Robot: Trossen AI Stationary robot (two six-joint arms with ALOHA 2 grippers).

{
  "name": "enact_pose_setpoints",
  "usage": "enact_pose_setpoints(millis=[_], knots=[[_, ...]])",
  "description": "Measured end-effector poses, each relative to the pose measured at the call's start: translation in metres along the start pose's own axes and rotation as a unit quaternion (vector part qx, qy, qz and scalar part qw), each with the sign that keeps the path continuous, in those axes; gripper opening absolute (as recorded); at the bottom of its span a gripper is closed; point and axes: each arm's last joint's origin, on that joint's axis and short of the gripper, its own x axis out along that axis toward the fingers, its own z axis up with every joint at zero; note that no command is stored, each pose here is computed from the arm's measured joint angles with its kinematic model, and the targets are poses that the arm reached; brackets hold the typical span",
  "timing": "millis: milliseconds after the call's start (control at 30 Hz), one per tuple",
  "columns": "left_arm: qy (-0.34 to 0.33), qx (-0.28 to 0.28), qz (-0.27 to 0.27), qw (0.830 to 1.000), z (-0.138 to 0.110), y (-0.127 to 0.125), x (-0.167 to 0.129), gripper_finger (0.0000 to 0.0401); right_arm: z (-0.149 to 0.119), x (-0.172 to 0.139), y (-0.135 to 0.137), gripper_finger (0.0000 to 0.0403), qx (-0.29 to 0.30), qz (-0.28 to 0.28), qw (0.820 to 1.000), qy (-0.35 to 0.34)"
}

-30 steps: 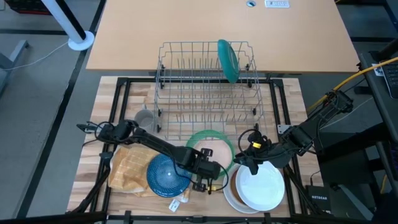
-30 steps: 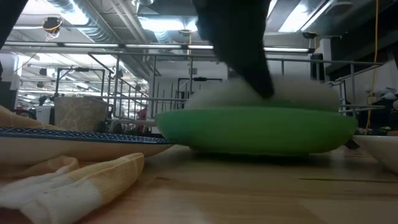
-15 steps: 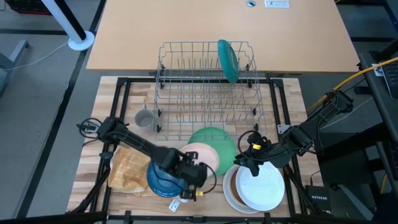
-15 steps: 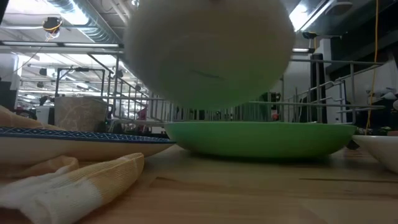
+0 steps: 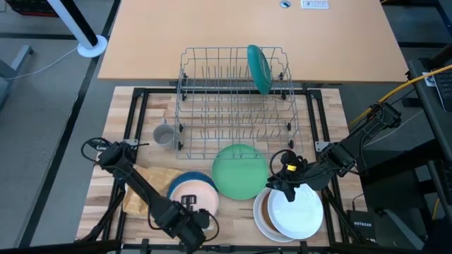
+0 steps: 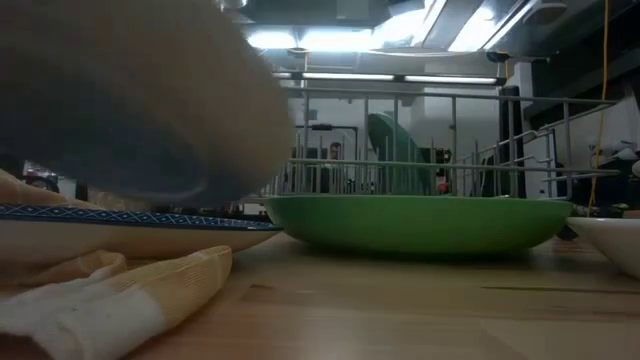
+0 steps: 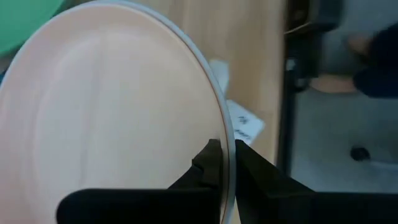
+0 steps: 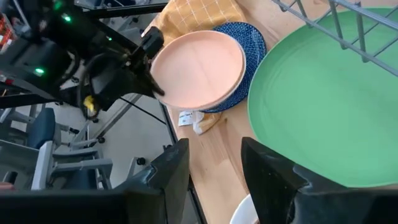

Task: Sort dishes
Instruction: Move the stacked plates to the bottom left of the table, then put the light green plate in the dish rack

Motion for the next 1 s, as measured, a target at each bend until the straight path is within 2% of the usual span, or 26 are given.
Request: enact_pose_setpoints(millis=[100,233,533,767,833,1000], knots=[[0.006,-0.040,0.035,0.999,-0.011,0.003,0.013,0.0017,0.000,0.000,0.000,0.0152,-0.006,0.000,1.000,0.000],[0.013,-0.064,0.048,0.997,-0.018,0.008,0.031,0.0021,0.000,0.000,0.000,0.0152,-0.005,0.000,1.000,0.000],[0.030,-0.094,0.016,0.995,-0.017,0.011,0.042,0.0032,0.000,0.000,0.000,0.0152,-0.005,0.002,1.000,0.004],[0.055,-0.117,-0.008,0.992,-0.017,0.011,0.042,0.0119,0.000,0.000,0.000,0.0152,-0.005,0.003,1.000,0.005],[0.070,-0.132,-0.031,0.988,-0.015,0.010,0.042,0.0141,0.000,0.000,0.000,0.0152,-0.005,0.003,1.000,0.005],[0.111,-0.180,-0.091,0.973,-0.007,0.007,0.031,0.0164,0.000,0.000,0.000,0.0152,-0.014,0.003,1.000,0.005]])
